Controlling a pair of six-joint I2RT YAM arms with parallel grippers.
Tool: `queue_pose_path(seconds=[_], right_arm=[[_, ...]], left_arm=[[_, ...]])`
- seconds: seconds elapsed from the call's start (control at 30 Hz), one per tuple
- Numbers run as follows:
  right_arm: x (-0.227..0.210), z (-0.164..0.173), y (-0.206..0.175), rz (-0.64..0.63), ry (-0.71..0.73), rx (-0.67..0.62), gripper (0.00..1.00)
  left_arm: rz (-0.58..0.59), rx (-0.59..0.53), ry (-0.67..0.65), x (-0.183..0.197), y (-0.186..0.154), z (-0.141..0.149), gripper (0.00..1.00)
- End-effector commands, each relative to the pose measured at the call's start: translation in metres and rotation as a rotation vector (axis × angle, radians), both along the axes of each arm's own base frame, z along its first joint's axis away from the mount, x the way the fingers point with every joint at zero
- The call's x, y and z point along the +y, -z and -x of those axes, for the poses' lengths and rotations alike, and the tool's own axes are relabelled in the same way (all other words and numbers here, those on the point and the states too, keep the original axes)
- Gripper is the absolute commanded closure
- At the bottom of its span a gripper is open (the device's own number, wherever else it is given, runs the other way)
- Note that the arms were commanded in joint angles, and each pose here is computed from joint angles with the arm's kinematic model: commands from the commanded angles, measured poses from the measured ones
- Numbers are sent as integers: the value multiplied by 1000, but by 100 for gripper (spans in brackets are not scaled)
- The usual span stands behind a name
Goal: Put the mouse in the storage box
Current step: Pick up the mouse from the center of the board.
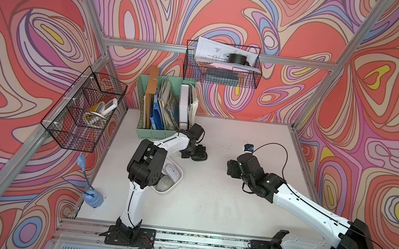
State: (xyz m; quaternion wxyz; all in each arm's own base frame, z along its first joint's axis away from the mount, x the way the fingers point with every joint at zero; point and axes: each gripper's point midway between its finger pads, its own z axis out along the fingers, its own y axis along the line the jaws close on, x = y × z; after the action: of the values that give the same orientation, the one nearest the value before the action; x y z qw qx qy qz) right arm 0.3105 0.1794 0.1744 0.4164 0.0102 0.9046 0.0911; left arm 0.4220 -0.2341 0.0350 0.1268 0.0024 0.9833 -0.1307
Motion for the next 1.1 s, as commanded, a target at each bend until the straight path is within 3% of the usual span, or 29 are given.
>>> queue_pose_path(seconds=[0.0,0.3,0.57,0.63,0.87,1.07], right_arm=[[-1,-2,0,-13,10,-5,22],[0,-4,-1,-4,9,-7,22],[-4,-2,-1,7,18,-4,22],[-5,-2,-3,6,21,-9,22],[-5,0,-3,-7,22,-9,22],[-5,-1,-2,2,18,-9,22]], left_arm=[[18,20,5,-4,7,0,21],[67,35,13,-10,13,7,44],[133,14,45,-22,8,11,49],[158,13,53,-26,8,12,48],[163,3,63,-28,8,12,23],[132,-2,92,-28,9,3,17]])
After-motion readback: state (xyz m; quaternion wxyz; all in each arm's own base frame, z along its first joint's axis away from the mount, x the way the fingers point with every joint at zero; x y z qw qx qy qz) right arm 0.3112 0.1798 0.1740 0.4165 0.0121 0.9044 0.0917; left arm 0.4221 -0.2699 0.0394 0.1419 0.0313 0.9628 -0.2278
